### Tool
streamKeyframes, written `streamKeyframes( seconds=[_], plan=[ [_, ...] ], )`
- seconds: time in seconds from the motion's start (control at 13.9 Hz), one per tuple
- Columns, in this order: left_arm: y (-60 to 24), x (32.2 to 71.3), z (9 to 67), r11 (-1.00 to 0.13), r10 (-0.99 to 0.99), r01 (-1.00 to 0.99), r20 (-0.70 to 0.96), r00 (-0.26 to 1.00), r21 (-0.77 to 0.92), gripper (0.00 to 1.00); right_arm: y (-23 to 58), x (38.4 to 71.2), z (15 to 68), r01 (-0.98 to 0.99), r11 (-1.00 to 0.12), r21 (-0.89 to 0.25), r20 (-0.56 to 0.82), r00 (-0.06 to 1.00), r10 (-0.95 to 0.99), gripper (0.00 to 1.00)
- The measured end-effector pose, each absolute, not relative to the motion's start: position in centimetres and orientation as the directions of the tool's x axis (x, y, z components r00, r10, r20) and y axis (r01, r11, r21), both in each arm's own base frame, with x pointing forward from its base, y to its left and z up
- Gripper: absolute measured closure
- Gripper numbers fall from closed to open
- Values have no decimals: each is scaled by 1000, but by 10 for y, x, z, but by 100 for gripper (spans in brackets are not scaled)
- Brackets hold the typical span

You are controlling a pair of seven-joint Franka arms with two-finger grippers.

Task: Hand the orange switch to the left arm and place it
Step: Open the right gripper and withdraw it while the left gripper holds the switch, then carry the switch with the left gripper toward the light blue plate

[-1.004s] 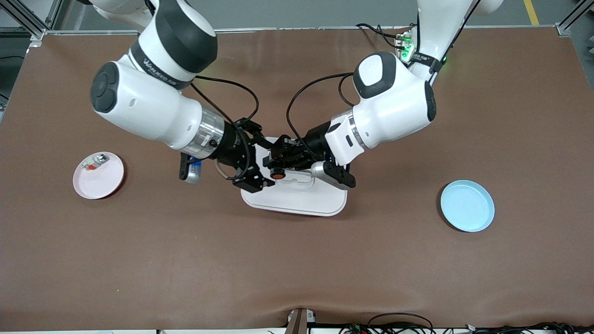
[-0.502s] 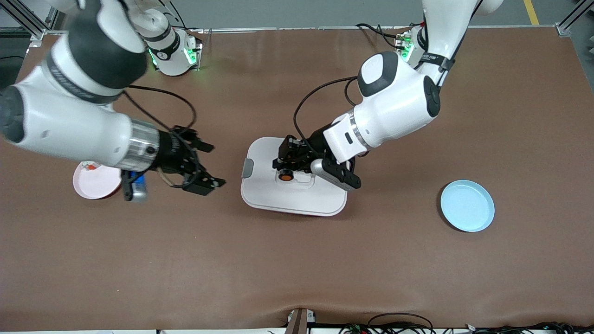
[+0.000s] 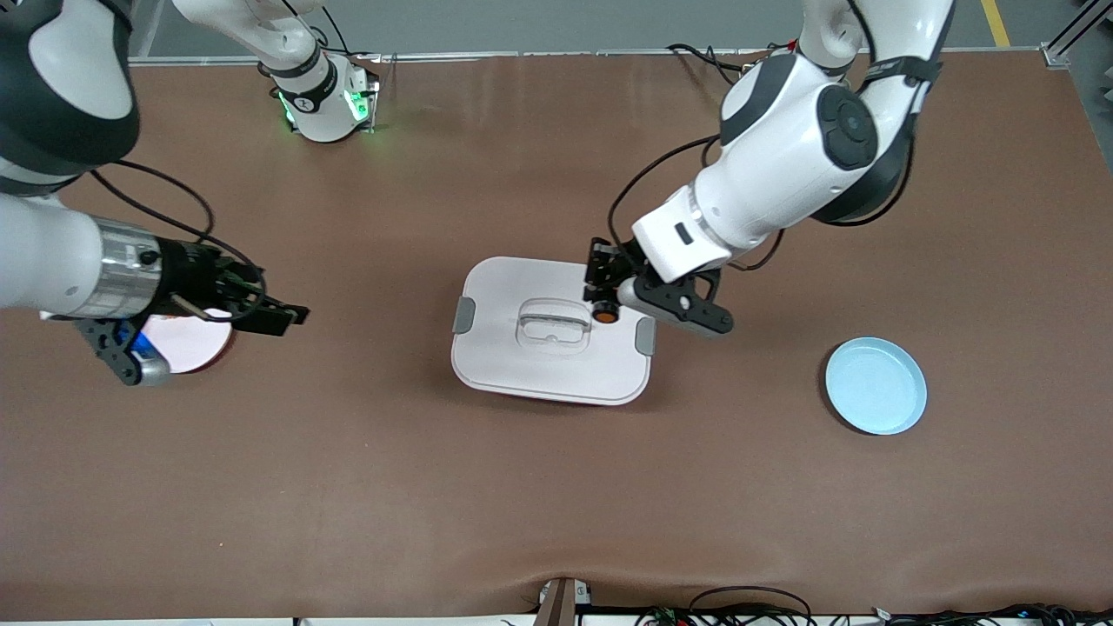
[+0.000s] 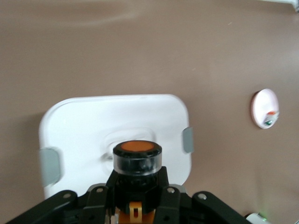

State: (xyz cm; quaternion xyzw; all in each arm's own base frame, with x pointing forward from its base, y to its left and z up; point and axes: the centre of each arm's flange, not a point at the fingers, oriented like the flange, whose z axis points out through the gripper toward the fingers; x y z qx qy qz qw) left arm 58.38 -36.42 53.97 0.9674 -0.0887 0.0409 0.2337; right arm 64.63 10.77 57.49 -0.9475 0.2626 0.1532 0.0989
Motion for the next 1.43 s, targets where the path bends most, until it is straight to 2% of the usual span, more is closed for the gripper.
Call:
streamKeyframes(
  seconds=[0.14, 0.43, 0.65, 0.79, 0.93, 1.08, 1.22, 1.43],
  plan=[
    [-336, 580, 552, -915, -188, -208, 91, 978, 347, 66, 60, 643, 577, -393, -915, -94, -311, 885, -348, 0],
    [-297, 560, 581, -958, -214, -214, 24, 977, 191, 66, -36, 636, 578, -211, -974, -82, -290, 940, -179, 0],
    [-265, 558, 586, -981, -132, -123, -48, 990, 150, 66, -62, 634, 572, -170, -984, -62, -296, 944, -144, 0],
    [-242, 557, 592, -995, -82, -78, -59, 995, 61, 66, -59, 634, 566, -160, -986, -49, -309, 941, -138, 0],
    [-223, 553, 601, -998, 51, 50, -57, 997, -23, 66, -52, 635, 559, -151, -987, -50, -322, 938, -127, 0],
    [-208, 553, 604, -961, 273, 270, -53, 960, -58, 66, -48, 635, 556, -143, -988, -52, -327, 937, -119, 0],
    [-194, 559, 598, -866, 498, 493, -47, 866, -79, 66, -45, 635, 555, -139, -989, -52, -329, 937, -114, 0],
    [-169, 569, 585, -746, 665, 658, -46, 746, -105, 66, -42, 635, 556, -134, -990, -52, -328, 938, -109, 0]
  ],
)
